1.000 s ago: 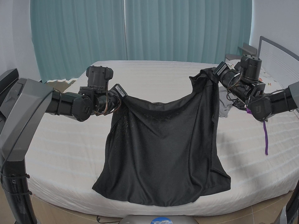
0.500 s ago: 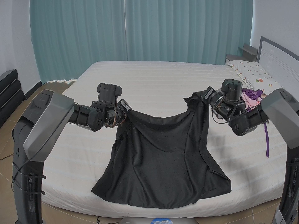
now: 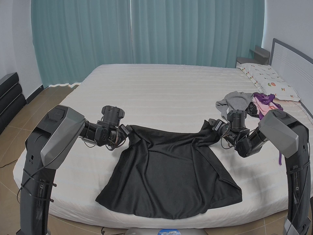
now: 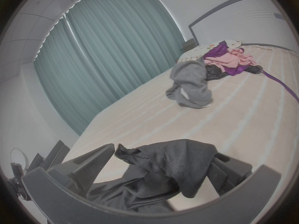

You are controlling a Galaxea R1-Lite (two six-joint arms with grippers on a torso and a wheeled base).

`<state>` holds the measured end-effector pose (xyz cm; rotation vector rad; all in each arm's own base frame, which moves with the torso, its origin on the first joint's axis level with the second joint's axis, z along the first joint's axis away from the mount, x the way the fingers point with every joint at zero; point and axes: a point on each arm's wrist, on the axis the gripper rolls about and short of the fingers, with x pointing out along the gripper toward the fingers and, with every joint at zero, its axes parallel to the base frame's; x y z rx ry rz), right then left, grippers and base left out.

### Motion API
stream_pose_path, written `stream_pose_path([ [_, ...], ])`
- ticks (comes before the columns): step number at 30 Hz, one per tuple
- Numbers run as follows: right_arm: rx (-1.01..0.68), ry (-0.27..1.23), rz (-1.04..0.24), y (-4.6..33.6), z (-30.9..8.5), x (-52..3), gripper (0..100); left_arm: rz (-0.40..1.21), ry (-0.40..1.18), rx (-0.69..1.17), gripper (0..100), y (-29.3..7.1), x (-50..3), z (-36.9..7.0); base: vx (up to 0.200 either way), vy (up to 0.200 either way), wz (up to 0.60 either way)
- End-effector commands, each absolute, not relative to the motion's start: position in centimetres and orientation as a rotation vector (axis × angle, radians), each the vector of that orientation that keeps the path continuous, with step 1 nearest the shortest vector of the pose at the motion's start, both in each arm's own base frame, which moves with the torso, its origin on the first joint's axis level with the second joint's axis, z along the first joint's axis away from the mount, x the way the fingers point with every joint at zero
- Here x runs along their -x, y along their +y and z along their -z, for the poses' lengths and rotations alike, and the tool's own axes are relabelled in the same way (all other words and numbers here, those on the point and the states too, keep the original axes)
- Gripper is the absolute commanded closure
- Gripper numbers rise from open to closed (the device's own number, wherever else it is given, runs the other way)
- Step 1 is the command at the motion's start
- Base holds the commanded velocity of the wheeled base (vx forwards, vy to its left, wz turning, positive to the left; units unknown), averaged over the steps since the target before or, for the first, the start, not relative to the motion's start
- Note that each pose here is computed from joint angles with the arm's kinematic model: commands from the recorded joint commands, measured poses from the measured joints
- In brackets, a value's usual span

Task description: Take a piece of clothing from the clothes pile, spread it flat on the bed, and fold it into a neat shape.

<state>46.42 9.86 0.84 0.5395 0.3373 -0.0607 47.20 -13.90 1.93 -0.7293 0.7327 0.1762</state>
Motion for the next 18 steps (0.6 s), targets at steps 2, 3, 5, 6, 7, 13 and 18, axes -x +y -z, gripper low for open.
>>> stream_pose_path([
  [2, -0.567, 0.364, 0.096, 6.2, -2.6, -46.1, 0, -0.263, 0.854, 0.691, 0, -11.3, -47.1, -1.3, 0.0, 0.0, 0.0],
  [3, -0.578, 0.343, 0.102, 5.7, -3.0, -46.4, 0, -0.27, 0.866, 0.687, 0, -11.1, -47.2, -1.4, 0.0, 0.0, 0.0],
  [5, -0.613, 0.3, 0.108, 5.1, -3.8, -46.8, 0, -0.283, 0.852, 0.699, 0, -10.2, -47.5, -1.8, 0.0, 0.0, 0.0],
  [6, -0.641, 0.278, 0.111, 4.9, -4.2, -47.0, 0, -0.287, 0.843, 0.708, 0, -9.9, -47.7, -2.0, 0.0, 0.0, 0.0],
  [7, -0.659, 0.262, 0.115, 4.8, -4.6, -47.1, 0, -0.289, 0.83, 0.714, 0, -9.7, -47.8, -2.2, 0.0, 0.0, 0.0],
  [13, -0.732, 0.196, 0.105, 4.8, -5.3, -47.5, 0, -0.338, 0.635, 0.836, 0, -7.9, -49.4, -4.2, 0.0, 0.0, 0.0],
  [18, -0.683, 0.258, 0.102, 5.2, -4.1, -46.5, 0, -0.35, 0.719, 0.779, 0, -8.0, -48.7, -2.9, 0.0, 0.0, 0.0],
])
